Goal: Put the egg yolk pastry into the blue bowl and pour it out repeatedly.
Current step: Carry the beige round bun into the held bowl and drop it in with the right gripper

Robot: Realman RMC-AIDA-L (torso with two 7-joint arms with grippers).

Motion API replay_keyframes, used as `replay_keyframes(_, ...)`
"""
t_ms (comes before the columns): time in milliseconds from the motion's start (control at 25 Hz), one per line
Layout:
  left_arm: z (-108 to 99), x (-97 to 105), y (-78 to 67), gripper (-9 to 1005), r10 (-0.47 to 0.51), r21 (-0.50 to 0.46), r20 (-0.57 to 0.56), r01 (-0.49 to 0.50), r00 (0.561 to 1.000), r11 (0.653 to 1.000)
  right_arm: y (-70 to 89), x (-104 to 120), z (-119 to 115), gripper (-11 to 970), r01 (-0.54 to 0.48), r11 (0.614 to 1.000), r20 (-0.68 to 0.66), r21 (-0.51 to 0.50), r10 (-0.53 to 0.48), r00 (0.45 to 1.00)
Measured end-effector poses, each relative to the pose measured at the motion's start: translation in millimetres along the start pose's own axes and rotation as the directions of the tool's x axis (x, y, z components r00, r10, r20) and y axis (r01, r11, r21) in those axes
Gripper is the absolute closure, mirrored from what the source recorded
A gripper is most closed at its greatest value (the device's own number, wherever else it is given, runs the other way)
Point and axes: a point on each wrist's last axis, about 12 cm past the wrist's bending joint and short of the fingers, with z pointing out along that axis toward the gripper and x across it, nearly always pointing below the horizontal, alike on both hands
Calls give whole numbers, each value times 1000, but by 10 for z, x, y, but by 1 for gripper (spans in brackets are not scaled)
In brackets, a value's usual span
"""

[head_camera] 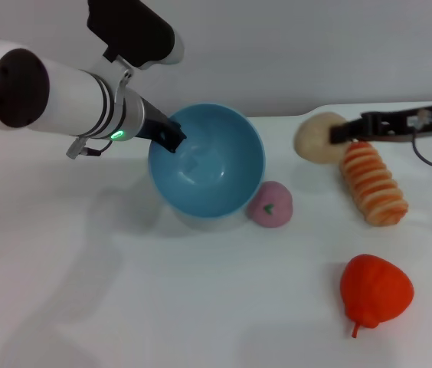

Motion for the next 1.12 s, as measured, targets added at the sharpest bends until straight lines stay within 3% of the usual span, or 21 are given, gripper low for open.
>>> replay_keyframes(240, 3, -69, -73, 996, 39, 20, -14, -39, 999, 999, 330, -124, 160, 919, 84, 988, 5, -130, -84, 996)
replay_keyframes(440, 4, -88, -90, 996, 46, 22, -10, -46, 999, 999, 477, -170, 299, 922, 113, 980, -26, -166, -118, 993)
replay_keyframes(760, 0, -110, -121, 996, 57, 26, -5, -57, 998, 998, 435, -160, 423, 930, 116, 979, -10, -166, -119, 993)
replay_keyframes(920, 7, -108, -151, 996, 70, 29, -5, -70, 998, 997, 442, -144, 455, 932, 147, 962, 63, -231, -137, 989)
replay_keyframes(1120, 8, -93, -151, 996, 68, 30, -7, -67, 998, 997, 400, -117, 472, 861, 150, 955, 101, -254, -128, 987)
